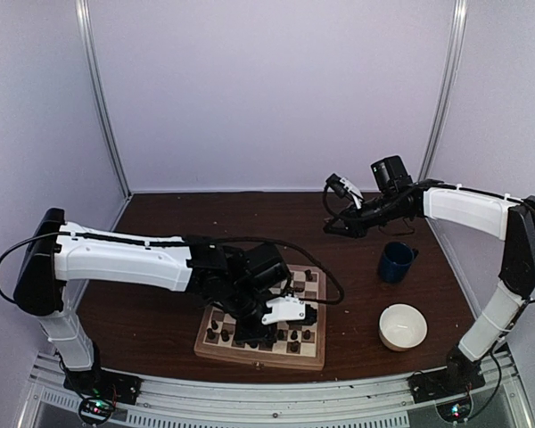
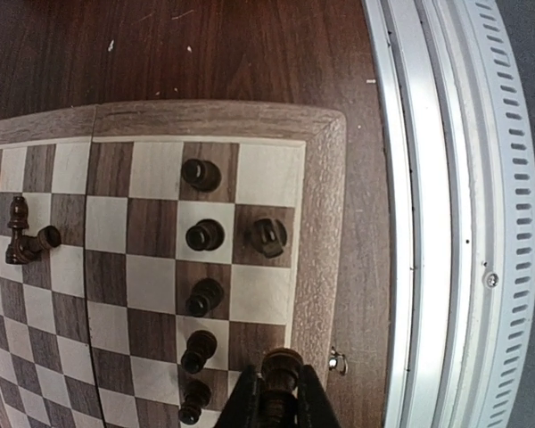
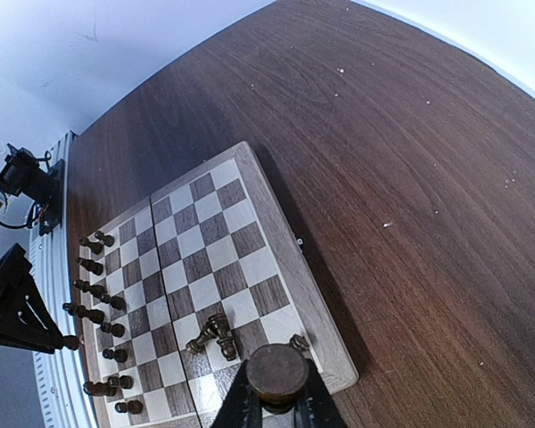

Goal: Set up the chess pieces on the board

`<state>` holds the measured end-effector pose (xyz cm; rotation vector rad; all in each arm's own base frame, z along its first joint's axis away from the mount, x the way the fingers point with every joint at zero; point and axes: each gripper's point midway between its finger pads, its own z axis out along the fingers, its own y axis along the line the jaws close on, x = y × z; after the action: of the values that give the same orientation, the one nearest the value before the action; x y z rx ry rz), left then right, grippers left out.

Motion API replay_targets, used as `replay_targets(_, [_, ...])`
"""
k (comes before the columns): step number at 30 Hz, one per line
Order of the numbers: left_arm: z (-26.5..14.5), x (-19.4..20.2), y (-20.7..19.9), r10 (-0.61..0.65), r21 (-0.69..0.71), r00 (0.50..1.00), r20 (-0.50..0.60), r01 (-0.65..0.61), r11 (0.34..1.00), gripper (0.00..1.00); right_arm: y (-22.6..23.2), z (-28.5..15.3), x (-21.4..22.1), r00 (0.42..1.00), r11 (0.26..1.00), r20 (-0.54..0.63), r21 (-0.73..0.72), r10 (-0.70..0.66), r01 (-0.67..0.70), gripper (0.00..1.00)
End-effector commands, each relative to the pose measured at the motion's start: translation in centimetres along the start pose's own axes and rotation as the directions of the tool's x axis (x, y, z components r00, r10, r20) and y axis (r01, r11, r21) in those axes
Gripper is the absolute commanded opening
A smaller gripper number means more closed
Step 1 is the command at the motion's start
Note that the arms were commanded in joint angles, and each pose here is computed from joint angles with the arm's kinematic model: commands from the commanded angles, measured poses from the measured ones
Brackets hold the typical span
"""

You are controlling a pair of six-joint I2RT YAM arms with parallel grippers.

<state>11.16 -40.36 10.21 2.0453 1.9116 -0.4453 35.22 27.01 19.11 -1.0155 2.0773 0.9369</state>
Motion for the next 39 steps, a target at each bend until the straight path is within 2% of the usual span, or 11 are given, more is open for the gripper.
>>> replay_targets(1, [1.1, 0.2, 0.4, 0.019, -0.01, 1.0, -0.006, -0.019, 1.0, 0.0, -0.1, -0.5, -0.3, 1.0, 1.0, 0.022, 0.012, -0.018, 0.017, 0.11])
replay_targets(39, [3.2, 1.4, 1.7, 0.008, -0.061, 0.998, -0.07, -0.012, 0.998, 0.02, -0.3, 0.1, 0.2, 1.0, 1.0, 0.011, -0.003, -0.004, 0.004, 0.11])
